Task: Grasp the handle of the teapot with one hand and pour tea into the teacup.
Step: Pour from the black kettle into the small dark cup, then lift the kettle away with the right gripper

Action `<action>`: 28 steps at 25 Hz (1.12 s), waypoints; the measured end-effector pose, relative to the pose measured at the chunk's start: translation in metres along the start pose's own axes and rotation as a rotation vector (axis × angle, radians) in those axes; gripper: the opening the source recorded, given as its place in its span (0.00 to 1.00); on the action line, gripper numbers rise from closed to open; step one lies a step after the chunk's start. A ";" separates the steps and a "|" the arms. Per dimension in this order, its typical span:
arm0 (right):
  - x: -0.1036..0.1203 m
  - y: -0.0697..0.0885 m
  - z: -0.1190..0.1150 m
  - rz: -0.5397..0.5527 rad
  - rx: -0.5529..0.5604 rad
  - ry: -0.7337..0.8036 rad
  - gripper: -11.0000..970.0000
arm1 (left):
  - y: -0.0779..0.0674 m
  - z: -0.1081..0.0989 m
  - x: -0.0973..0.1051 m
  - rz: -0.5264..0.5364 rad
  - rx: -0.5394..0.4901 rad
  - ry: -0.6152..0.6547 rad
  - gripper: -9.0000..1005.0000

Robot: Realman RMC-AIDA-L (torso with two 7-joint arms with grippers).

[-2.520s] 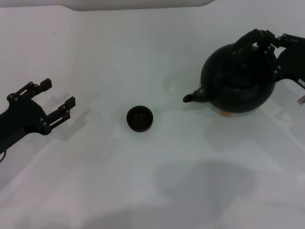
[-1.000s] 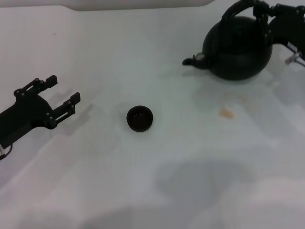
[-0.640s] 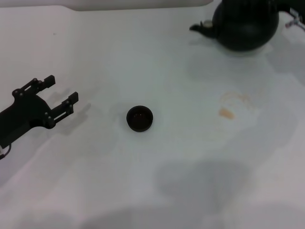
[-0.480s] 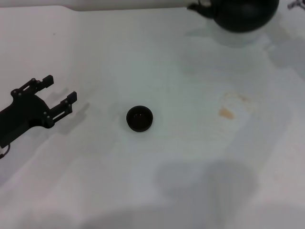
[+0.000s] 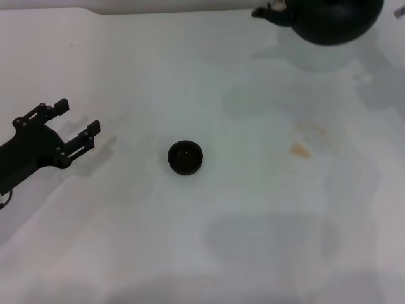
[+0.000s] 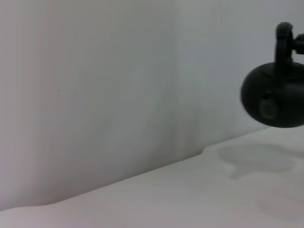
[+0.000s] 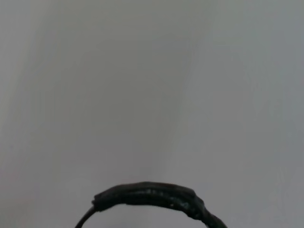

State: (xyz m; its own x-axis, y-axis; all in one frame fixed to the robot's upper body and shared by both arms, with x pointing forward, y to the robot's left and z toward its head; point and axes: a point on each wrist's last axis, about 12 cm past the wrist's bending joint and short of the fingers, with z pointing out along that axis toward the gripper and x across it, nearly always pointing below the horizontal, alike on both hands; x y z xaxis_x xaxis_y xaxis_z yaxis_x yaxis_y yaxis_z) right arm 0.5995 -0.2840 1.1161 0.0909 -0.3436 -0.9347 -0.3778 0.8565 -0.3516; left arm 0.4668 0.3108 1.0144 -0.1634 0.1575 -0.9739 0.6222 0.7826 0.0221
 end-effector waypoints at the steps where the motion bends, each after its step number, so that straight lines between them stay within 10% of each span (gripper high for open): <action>1: 0.001 0.003 -0.004 -0.011 0.002 0.012 0.12 | 0.000 0.001 0.000 0.001 0.000 0.001 0.74; 28: -0.005 0.061 -0.052 -0.104 -0.119 0.061 0.12 | -0.005 -0.002 0.004 -0.010 0.016 0.013 0.74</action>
State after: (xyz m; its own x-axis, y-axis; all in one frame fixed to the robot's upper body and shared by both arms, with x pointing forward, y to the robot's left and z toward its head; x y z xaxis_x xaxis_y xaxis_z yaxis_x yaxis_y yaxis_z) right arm 0.5279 -0.2502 1.1022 0.0807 -0.4537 -0.8875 -0.4764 0.7645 -0.4342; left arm 0.4621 0.3088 1.0103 -0.1795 0.1573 -0.9711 0.6326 0.7744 0.0085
